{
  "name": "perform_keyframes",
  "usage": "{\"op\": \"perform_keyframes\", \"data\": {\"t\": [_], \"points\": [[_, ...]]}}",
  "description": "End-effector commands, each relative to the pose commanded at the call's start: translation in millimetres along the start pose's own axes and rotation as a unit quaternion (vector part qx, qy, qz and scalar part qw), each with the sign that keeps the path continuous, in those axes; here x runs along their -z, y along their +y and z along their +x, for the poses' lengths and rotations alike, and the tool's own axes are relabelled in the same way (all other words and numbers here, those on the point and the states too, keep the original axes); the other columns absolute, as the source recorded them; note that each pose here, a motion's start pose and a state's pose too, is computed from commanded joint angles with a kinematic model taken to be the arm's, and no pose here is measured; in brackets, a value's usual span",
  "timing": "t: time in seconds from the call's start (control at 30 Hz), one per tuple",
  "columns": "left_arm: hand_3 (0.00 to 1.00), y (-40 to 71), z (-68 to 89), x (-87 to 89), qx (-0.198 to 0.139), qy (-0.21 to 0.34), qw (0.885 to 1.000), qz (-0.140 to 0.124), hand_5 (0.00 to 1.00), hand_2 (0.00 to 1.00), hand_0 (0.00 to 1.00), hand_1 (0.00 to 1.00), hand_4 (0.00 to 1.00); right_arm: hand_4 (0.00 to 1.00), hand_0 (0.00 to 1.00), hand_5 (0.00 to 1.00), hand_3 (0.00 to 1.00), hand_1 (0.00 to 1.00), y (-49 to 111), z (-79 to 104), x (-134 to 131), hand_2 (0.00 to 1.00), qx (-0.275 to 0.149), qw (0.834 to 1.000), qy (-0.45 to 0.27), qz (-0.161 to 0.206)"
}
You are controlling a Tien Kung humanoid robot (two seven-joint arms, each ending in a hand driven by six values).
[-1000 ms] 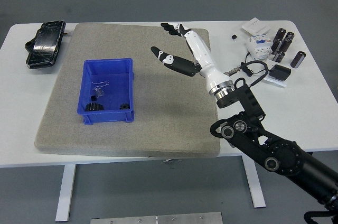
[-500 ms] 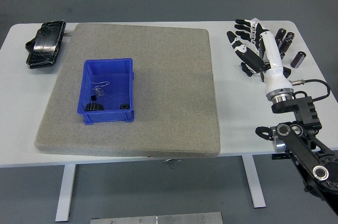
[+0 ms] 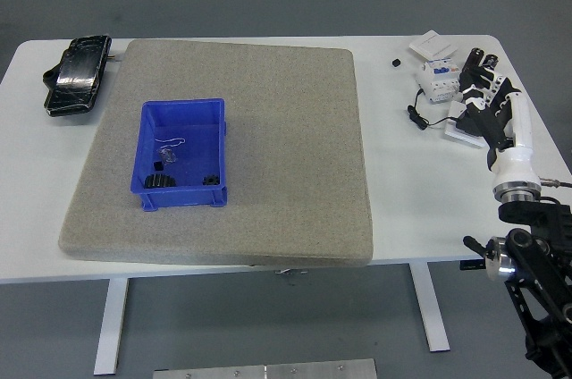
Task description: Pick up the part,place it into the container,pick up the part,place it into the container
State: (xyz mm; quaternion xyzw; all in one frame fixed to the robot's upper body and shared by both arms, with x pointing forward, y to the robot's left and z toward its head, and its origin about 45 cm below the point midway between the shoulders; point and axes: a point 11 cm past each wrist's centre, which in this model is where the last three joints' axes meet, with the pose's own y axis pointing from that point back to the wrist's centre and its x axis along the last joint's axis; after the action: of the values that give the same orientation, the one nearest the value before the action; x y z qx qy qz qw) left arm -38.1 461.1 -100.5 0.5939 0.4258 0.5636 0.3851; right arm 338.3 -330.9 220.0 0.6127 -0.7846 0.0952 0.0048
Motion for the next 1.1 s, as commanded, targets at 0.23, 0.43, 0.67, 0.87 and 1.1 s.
{"op": "perform_keyframes", "data": {"t": [0.23, 0.43, 0.67, 0.87, 1.1], "points": [[0.583, 0.3, 1.7, -4.4, -0.001, 0.001, 1.000, -0.005, 0.526, 0.581, 0.663, 0.618, 0.675, 0.763, 0.720, 0.484, 0.683, 0.672, -1.1, 5.8, 7.0, 0.716, -0.008, 1.000, -0.003, 0.010], [0.582, 0.3, 2.1, -4.1, -0.001, 0.002, 1.000, -0.004, 0.514, 0.579, 0.664, 0.618, 0.677, 0.758, 0.715, 0.471, 0.684, 0.670, -1.0, 6.5, 12.7, 0.716, -0.006, 1.000, -0.007, 0.018], [0.581, 0.3, 0.6, -4.2, 0.000, 0.002, 1.000, -0.003, 0.509, 0.579, 0.663, 0.618, 0.675, 0.738, 0.716, 0.446, 0.685, 0.668, -1.1, 3.3, 17.3, 0.717, 0.004, 1.000, -0.011, 0.025], [0.580, 0.3, 2.9, -2.7, -0.002, 0.004, 1.000, 0.000, 0.506, 0.578, 0.663, 0.619, 0.674, 0.739, 0.716, 0.440, 0.686, 0.669, -1.1, -0.5, 14.4, 0.717, 0.017, 1.000, -0.004, 0.018], [0.580, 0.1, 1.1, 0.9, -0.002, 0.006, 1.000, 0.008, 0.504, 0.577, 0.663, 0.619, 0.674, 0.756, 0.717, 0.433, 0.711, 0.672, -1.8, -12.2, 9.1, 0.731, 0.048, 0.999, 0.009, 0.001]]}}
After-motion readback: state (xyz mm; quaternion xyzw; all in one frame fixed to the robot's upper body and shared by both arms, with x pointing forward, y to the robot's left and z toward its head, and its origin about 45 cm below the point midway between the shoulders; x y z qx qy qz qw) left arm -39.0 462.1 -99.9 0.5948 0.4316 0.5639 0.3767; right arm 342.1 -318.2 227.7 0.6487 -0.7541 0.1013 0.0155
